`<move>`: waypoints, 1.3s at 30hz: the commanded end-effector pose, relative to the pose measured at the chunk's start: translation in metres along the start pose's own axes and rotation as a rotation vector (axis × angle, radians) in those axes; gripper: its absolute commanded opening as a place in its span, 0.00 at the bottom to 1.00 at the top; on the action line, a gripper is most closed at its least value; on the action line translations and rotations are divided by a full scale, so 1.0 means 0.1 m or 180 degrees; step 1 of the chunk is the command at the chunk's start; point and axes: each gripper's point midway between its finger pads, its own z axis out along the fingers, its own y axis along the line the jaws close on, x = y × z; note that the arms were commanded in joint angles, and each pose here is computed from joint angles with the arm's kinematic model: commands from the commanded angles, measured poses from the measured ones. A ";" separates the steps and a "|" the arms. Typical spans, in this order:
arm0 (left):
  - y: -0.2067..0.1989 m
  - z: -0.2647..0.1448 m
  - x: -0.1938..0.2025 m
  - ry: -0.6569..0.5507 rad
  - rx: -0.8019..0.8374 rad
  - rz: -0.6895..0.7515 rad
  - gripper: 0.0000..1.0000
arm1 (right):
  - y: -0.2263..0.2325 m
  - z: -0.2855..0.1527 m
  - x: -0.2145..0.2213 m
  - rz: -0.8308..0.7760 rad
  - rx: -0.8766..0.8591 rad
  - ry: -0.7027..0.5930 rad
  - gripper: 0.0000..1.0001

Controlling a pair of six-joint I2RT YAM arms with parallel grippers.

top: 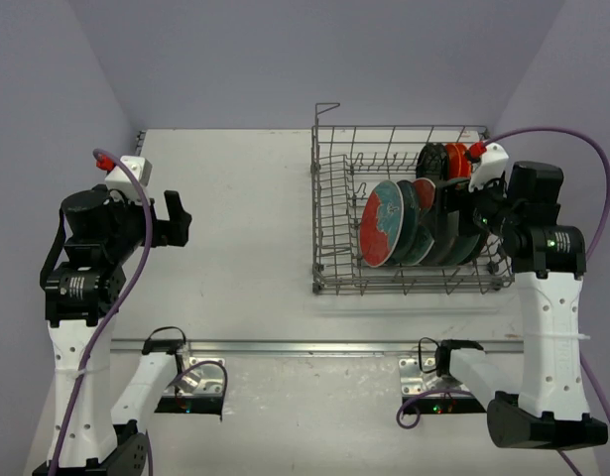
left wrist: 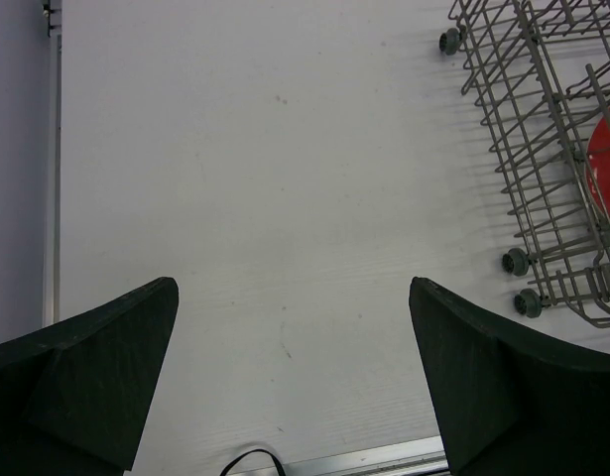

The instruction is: Unload the plates from the dish rack

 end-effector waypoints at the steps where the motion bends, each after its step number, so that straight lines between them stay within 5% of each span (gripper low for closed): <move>1: 0.09 0.05 -0.13 -0.0171 -0.0120 0.0031 1.00 | 0.02 0.08 -0.16 0.0059 -0.0083 -0.0098 0.99; 20: 0.41 0.38 -0.06 0.0009 -0.0612 -0.0208 1.00 | 0.35 0.96 -0.32 -0.0293 -0.0246 0.0611 0.74; 28: 0.43 0.38 -0.07 -0.0005 -0.0658 -0.0222 1.00 | 0.18 1.34 -0.09 -0.0181 -0.0009 0.1032 0.54; 39: 0.54 0.41 -0.05 -0.0004 -0.0844 -0.0222 1.00 | 0.13 1.68 0.43 0.0164 0.0114 0.1600 0.42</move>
